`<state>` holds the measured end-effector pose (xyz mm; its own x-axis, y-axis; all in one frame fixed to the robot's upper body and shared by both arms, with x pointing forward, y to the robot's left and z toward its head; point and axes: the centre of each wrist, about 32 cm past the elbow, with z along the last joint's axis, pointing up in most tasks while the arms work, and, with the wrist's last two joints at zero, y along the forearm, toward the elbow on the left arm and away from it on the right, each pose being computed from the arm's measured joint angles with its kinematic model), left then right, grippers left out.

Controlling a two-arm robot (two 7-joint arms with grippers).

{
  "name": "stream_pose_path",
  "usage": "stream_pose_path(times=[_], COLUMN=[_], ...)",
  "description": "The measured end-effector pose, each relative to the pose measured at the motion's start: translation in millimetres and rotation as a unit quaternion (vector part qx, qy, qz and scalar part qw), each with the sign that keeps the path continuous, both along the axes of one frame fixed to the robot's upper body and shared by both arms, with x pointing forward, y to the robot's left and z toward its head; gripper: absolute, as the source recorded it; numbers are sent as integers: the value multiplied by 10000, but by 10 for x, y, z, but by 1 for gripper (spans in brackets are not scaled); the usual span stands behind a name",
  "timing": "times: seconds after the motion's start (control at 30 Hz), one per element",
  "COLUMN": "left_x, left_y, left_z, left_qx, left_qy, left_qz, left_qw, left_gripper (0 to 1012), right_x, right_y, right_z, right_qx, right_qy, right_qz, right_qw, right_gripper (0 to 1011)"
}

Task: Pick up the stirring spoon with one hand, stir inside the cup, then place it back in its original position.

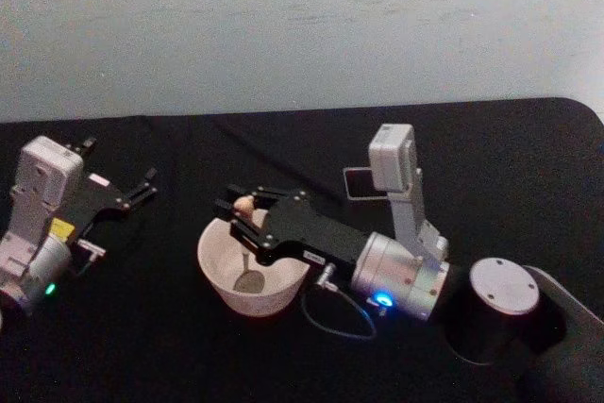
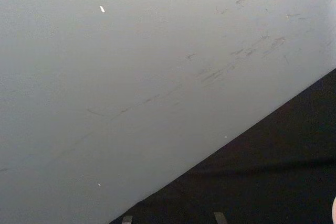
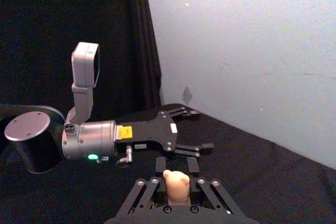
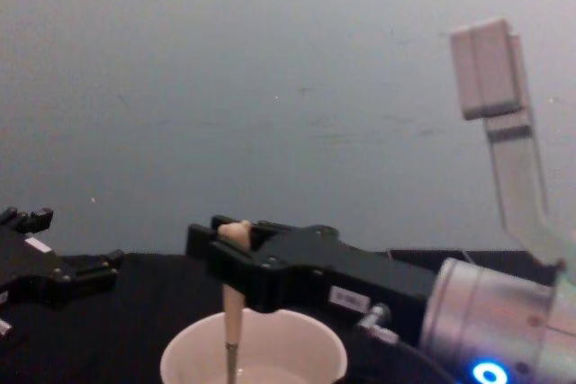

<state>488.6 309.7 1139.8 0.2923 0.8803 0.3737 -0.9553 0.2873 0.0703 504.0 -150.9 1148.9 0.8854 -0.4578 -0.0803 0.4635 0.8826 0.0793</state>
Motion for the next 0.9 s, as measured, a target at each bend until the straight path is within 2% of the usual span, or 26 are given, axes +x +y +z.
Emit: stream_pose_path(times=[0.17, 0.3, 0.5, 0.9], left_x=[0, 0, 0, 0], left_y=[0, 0, 0, 0], left_z=[0, 0, 0, 0], left_qx=[0, 0, 0, 0], left_qy=[0, -1, 0, 0], left_qz=[0, 0, 0, 0], left_qw=[10000, 10000, 10000, 10000], left_gripper=[1001, 1001, 1001, 1001], right_x=[83, 172, 279, 281], right_y=[107, 140, 101, 26], right_z=[11, 30, 41, 26], right_qx=[-10, -5, -27, -62], right_qy=[-78, -145, -197, -182], right_qz=[-20, -153, -423, -560], right_qw=[10000, 9998, 9989, 9982], right_gripper=[228, 228, 228, 228])
